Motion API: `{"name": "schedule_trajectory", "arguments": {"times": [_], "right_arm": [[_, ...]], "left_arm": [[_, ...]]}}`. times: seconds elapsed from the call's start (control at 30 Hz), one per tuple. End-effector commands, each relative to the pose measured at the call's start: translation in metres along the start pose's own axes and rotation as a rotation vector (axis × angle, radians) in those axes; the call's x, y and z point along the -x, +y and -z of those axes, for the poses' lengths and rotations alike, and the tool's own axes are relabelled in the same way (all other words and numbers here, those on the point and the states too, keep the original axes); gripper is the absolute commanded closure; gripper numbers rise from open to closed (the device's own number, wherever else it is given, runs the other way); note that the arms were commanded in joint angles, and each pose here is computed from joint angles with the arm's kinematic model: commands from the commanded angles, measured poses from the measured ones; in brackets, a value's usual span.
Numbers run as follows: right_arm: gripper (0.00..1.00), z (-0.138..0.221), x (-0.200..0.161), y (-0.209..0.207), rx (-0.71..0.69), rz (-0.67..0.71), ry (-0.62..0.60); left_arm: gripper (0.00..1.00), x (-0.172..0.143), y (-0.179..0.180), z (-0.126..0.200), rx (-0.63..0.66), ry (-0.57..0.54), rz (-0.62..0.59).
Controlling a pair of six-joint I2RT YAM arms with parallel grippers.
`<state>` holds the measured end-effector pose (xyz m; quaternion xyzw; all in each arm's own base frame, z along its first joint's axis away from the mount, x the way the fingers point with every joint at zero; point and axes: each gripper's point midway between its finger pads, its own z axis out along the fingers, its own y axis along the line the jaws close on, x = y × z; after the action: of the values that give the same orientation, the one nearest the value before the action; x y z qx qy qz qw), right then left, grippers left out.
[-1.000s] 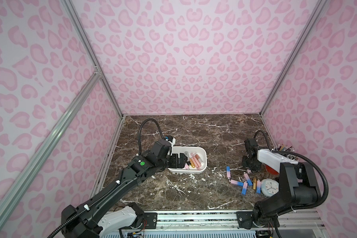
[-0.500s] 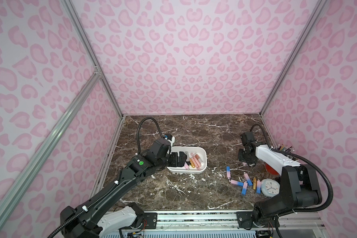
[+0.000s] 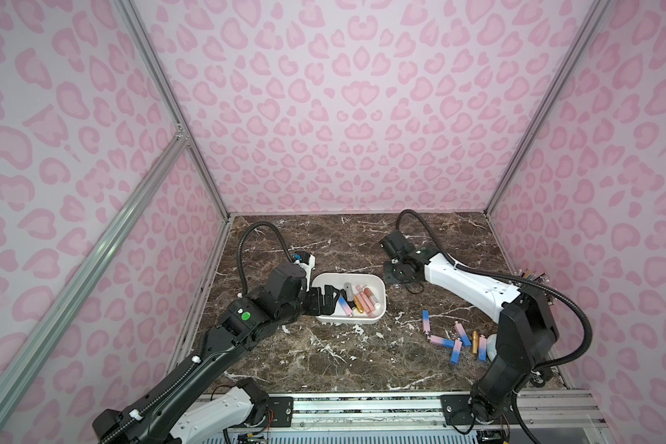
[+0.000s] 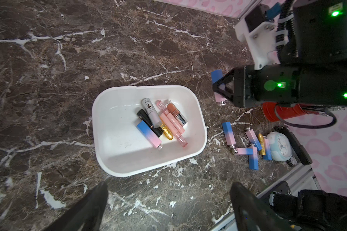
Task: Put the lipstick into the storage box
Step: Place the lipstick in the storage box.
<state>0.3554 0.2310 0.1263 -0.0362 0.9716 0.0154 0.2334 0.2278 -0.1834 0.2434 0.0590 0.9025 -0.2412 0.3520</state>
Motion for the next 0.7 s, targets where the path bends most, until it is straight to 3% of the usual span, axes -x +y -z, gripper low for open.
{"name": "schedule_trajectory", "arguments": {"times": [0.0,0.17,0.33,0.53,0.67], "right_arm": [[0.80,-0.006,-0.008,0.033,0.003,0.056,0.028],[0.79,-0.028,-0.026,0.074,0.040,0.122,0.072],[0.78,-0.042,-0.043,0.091,0.075,0.129,0.109],[0.53,-0.023,-0.036,0.095,0.123,0.147,0.056],[0.52,-0.001,-0.027,0.071,0.087,0.145,0.006]], "left_arm": [[0.02,-0.007,0.014,0.009,0.048,-0.010,0.017],[0.02,-0.017,0.026,0.022,0.071,-0.027,0.037],[0.02,-0.025,0.034,0.031,0.080,-0.039,0.055],[0.02,-0.029,0.035,0.030,0.075,-0.035,0.070],[0.02,-0.027,0.031,0.026,0.060,-0.028,0.072]]}}
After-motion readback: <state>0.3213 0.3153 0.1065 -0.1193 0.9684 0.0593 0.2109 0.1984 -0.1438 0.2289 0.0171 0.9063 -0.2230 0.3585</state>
